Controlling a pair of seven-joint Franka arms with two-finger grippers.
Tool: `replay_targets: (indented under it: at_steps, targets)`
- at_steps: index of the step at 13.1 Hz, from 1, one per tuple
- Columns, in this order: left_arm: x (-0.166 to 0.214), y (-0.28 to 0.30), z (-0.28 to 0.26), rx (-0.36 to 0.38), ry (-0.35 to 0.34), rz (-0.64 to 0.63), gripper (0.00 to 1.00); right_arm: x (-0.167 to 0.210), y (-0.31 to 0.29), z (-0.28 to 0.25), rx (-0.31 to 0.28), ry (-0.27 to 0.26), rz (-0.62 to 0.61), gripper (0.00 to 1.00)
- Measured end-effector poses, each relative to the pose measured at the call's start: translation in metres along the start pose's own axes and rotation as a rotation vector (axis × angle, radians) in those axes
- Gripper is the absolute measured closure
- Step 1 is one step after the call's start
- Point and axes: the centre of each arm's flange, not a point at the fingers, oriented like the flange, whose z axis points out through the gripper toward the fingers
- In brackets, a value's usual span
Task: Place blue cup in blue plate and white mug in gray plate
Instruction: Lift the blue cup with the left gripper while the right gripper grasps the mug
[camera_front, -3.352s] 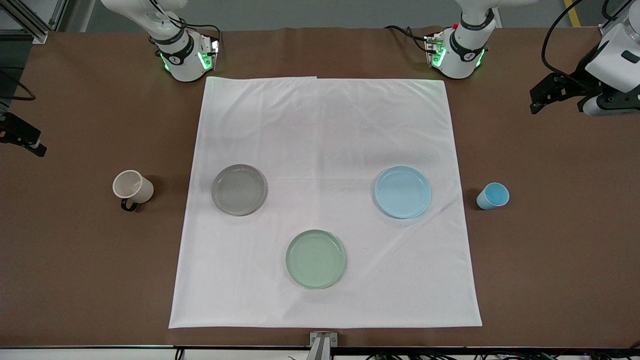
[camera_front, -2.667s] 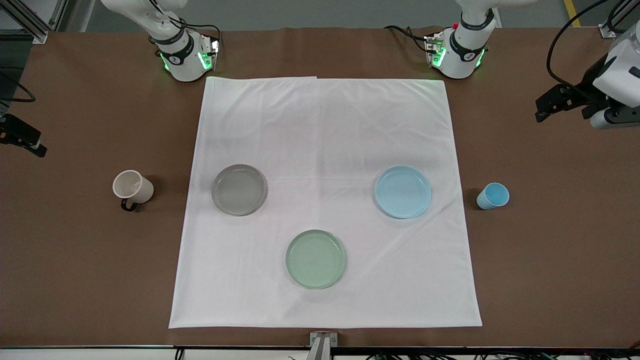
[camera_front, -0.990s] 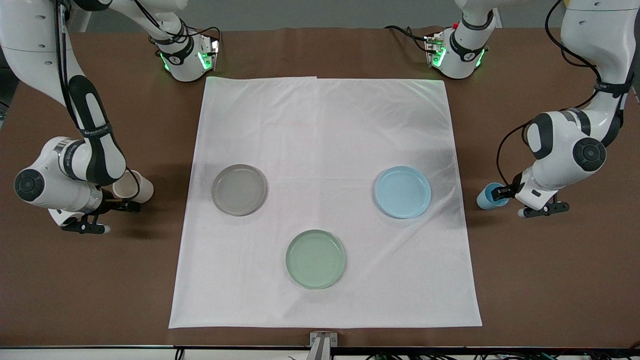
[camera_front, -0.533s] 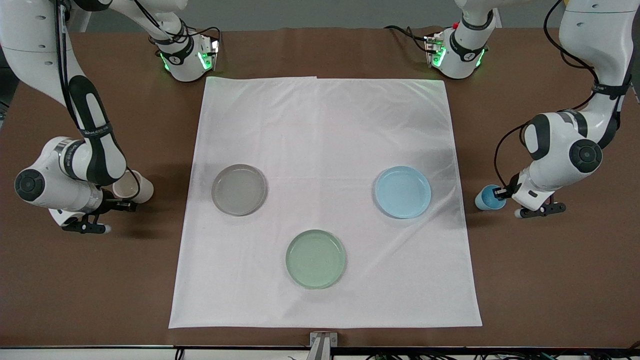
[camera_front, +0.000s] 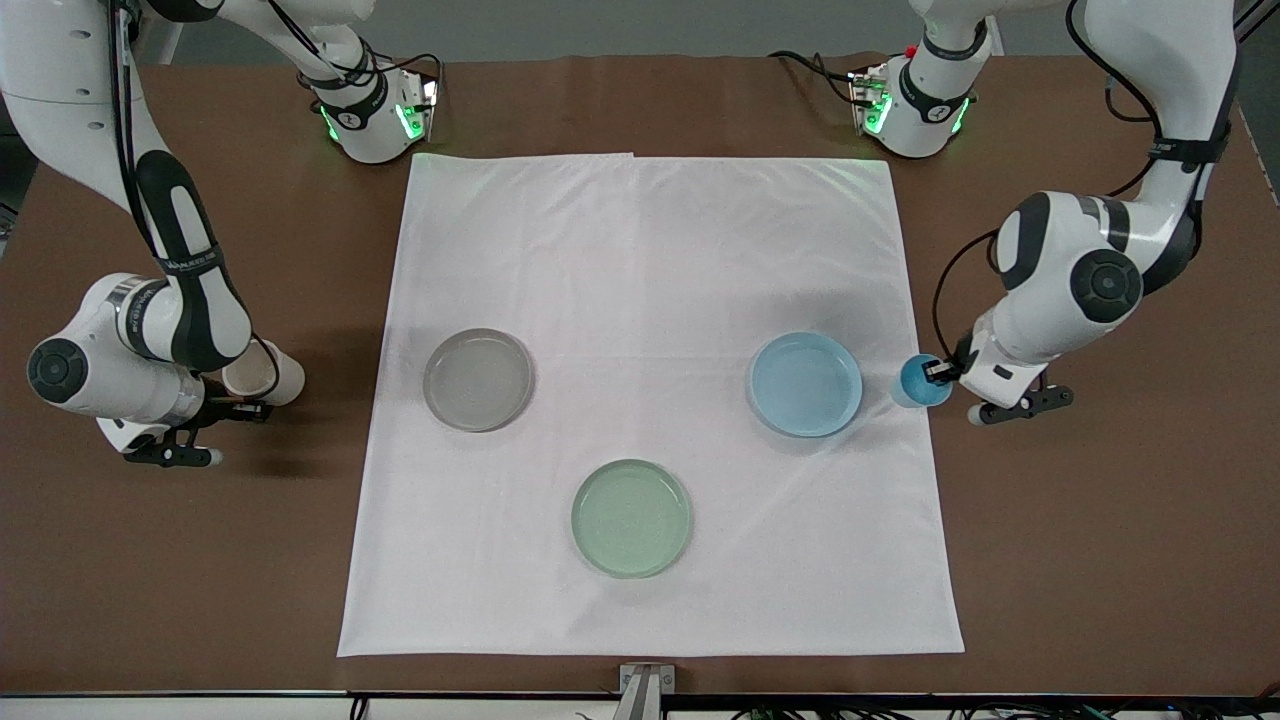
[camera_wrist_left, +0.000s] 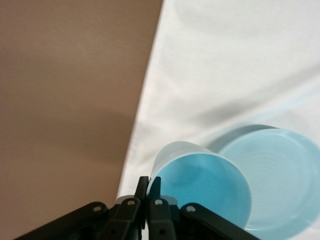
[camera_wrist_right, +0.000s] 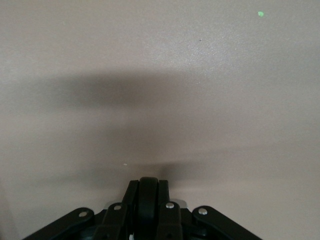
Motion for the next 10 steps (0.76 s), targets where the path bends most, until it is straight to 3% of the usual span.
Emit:
replay_targets:
  at_steps: [3, 6, 10]
  targets:
    - [-0.025, 0.056, 0.002, -0.017, -0.008, -0.066, 0.97, 0.003, -0.044, -0.065, 0.019, -0.035, -0.075, 0.8]
    - [-0.043, 0.108, 0.014, -0.023, -0.027, -0.134, 0.97, -0.011, -0.125, -0.132, 0.022, -0.033, -0.163, 0.8]
    - [-0.05, 0.128, 0.054, 0.019, -0.061, -0.163, 0.97, -0.029, -0.25, -0.122, -0.002, -0.005, -0.127, 0.8]
